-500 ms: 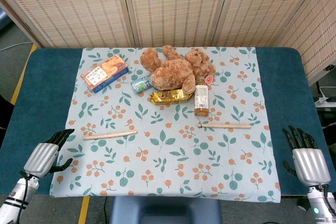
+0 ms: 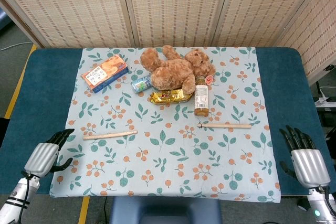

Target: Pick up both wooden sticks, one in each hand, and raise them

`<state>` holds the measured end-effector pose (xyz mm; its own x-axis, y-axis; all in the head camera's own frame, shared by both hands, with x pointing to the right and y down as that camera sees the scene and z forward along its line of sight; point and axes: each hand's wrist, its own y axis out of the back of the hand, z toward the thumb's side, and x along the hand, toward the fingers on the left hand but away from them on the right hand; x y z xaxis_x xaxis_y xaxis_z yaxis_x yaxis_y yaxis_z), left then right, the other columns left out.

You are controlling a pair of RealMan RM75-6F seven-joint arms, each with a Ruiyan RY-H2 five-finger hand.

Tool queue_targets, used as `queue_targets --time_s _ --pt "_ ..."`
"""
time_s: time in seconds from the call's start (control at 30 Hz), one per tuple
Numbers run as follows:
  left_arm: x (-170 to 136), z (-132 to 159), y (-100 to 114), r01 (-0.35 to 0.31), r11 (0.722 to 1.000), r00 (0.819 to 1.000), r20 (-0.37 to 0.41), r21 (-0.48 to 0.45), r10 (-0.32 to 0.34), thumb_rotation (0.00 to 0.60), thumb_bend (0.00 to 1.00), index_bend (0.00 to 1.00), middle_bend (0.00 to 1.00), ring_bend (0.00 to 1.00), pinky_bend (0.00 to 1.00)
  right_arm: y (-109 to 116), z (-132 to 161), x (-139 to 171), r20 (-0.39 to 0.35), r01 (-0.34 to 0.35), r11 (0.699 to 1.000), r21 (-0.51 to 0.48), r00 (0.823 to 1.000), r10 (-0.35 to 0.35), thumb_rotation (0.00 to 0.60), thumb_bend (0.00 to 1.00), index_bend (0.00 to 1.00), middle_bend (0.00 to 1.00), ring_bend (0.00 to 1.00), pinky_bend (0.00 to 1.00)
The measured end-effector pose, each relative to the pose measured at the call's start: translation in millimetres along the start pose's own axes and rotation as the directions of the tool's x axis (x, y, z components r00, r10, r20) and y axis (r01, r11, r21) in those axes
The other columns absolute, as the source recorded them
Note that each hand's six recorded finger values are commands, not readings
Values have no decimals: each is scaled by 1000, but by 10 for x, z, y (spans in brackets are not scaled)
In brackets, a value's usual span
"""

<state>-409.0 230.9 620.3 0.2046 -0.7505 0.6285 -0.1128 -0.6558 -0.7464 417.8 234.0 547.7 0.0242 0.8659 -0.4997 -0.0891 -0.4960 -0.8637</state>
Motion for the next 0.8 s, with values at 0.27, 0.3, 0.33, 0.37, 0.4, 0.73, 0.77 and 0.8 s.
queue_targets --time_s 0.27,0.3,0.33,0.37,0.4,0.73,0.77,0.8 --pt "150 200 -77 -14 999 999 39 53 12 600 330 0 87 211 476 278 -59 196 -11 84 995 -59 996 -84 600 192 0 0 0 134" --pt "182 240 -86 -15 998 999 47 62 12 600 329 0 86 215 479 302 -66 216 -12 90 994 -66 996 -91 600 192 0 0 0 134" --pt "216 281 -96 -15 997 998 55 71 11 600 329 0 84 216 482 318 -73 231 -13 93 993 -72 996 -94 600 193 0 0 0 134" --pt "265 337 -115 -13 996 998 65 83 8 600 329 0 83 216 484 331 -83 244 -14 92 993 -78 996 -93 600 192 0 0 0 134" --pt "305 379 -134 -11 996 998 70 91 5 600 329 0 82 216 485 336 -91 249 -15 88 993 -81 996 -90 600 193 0 0 0 134" --pt "838 706 -440 10 985 998 53 173 -20 600 330 0 117 718 945 299 -98 236 -31 16 996 -90 999 -19 600 192 0 0 0 134" --pt "903 718 -475 18 984 999 45 175 -26 600 330 0 125 754 973 300 -99 234 -31 13 996 -92 999 -16 600 192 0 0 0 134" --pt "946 721 -499 22 983 999 40 182 -30 600 331 0 134 776 988 300 -100 232 -31 11 996 -92 999 -14 600 192 0 0 0 134"
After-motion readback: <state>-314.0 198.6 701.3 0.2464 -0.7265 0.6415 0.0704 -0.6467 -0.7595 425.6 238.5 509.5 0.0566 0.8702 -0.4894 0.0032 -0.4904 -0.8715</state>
